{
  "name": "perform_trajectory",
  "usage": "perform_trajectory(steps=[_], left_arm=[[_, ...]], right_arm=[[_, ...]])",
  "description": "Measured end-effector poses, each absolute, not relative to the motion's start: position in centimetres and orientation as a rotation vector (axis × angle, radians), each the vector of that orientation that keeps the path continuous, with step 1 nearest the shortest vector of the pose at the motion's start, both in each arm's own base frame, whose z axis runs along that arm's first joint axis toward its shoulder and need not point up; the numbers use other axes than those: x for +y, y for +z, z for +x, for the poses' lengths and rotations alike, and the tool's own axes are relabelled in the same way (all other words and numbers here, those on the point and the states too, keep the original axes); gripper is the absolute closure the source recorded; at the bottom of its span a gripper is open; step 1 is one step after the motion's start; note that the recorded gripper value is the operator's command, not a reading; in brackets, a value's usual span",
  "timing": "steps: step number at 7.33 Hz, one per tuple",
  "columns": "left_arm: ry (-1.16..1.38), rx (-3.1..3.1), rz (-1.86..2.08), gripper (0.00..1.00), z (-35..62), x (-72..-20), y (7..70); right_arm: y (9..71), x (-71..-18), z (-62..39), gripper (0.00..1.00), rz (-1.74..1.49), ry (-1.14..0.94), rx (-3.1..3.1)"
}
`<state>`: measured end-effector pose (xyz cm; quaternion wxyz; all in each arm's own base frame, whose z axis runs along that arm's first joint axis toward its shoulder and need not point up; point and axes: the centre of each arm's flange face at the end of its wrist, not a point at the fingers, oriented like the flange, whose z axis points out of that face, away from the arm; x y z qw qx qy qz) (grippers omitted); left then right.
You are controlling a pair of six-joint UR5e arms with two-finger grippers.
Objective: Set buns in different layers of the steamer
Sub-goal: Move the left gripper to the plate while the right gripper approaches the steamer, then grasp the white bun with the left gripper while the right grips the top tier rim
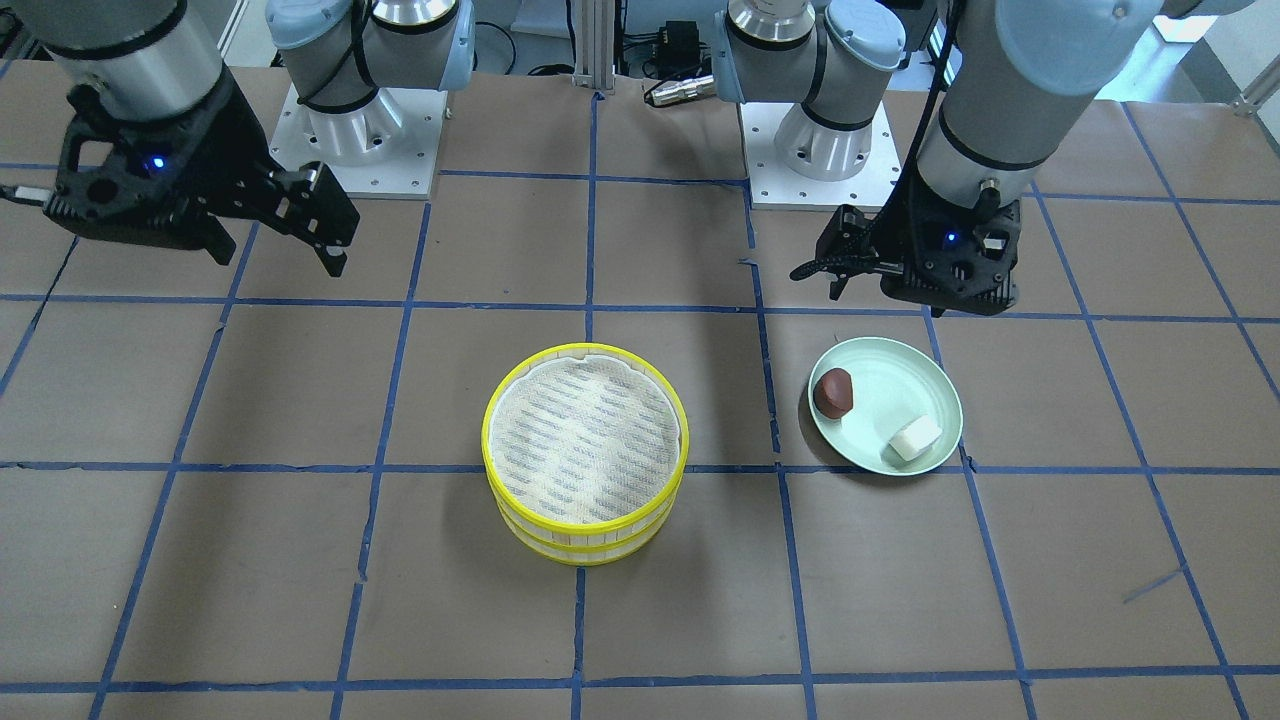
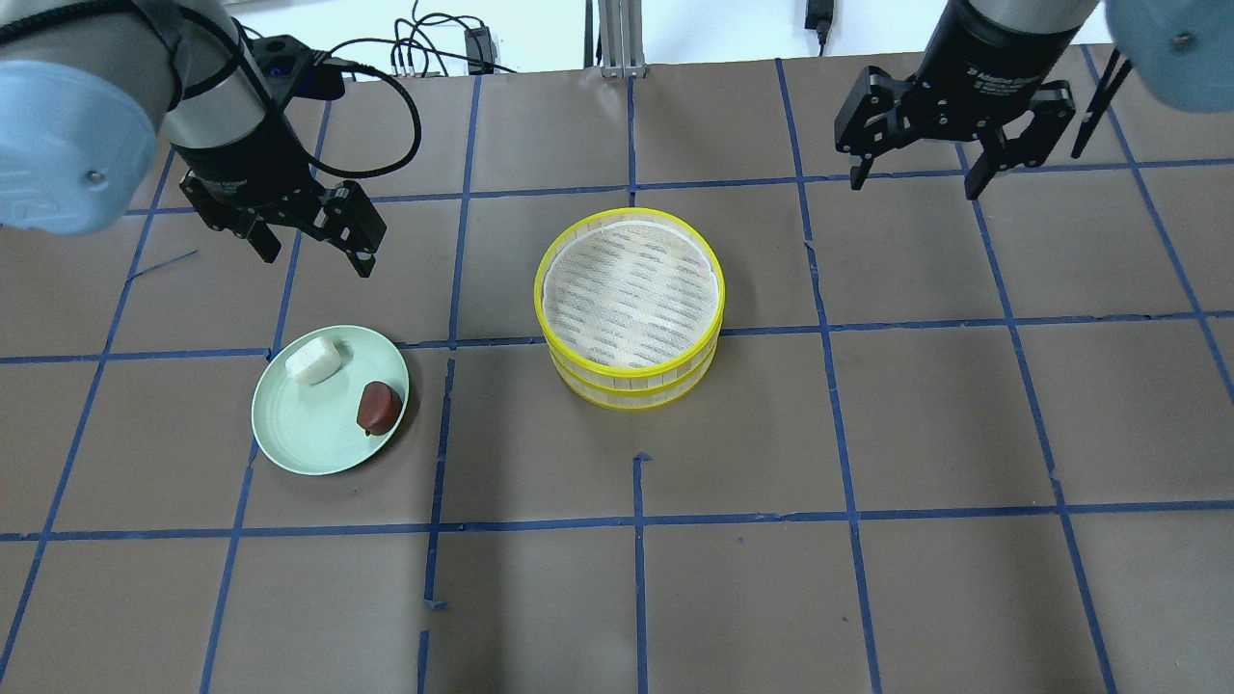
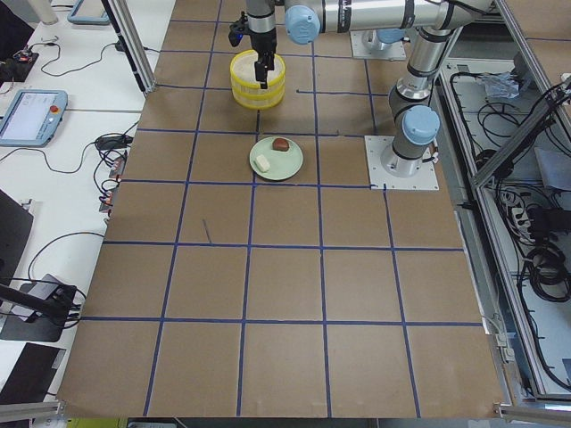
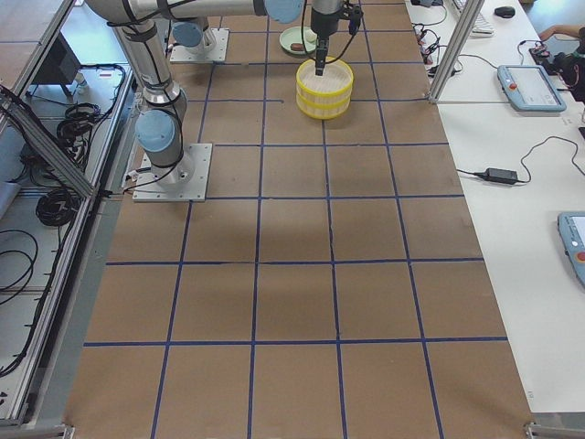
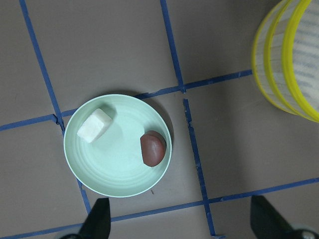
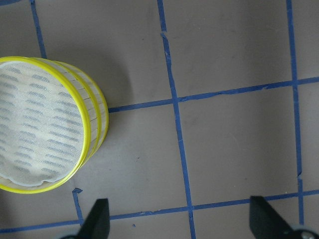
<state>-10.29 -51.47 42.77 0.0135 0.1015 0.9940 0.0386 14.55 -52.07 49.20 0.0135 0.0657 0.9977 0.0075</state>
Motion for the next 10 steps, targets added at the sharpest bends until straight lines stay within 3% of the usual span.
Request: perform_trajectory(steps=[4,6,7,8,9,10], left_arm=[[0.177,3.089,0.354,0.00,-2.3,-54.5,30.8],[0.223,3.097,0.337,0.02,0.1,-56.6,24.9],[0.232,3.083,0.337,0.02,0.5,-57.1,22.9],[0.245,3.058,0.338,0.33,0.9,-57.2,21.2],[0.256,3.045,0.336,0.86,1.0,-56.9,19.8],[0.266,3.042,0.330,0.95,1.0,-56.3,18.6]], right_arm=[[37.0,-57.0,22.3,0.02,0.190,0.036,3.133],[30.9,-56.8,23.9,0.02,0.193,0.019,3.130],[29.8,-56.2,25.0,0.08,0.203,0.002,3.126],[29.1,-55.9,25.8,0.22,0.212,-0.010,3.123],[28.3,-56.0,26.2,0.53,0.216,-0.016,3.122],[27.4,-56.2,26.4,0.65,0.212,-0.018,3.125]])
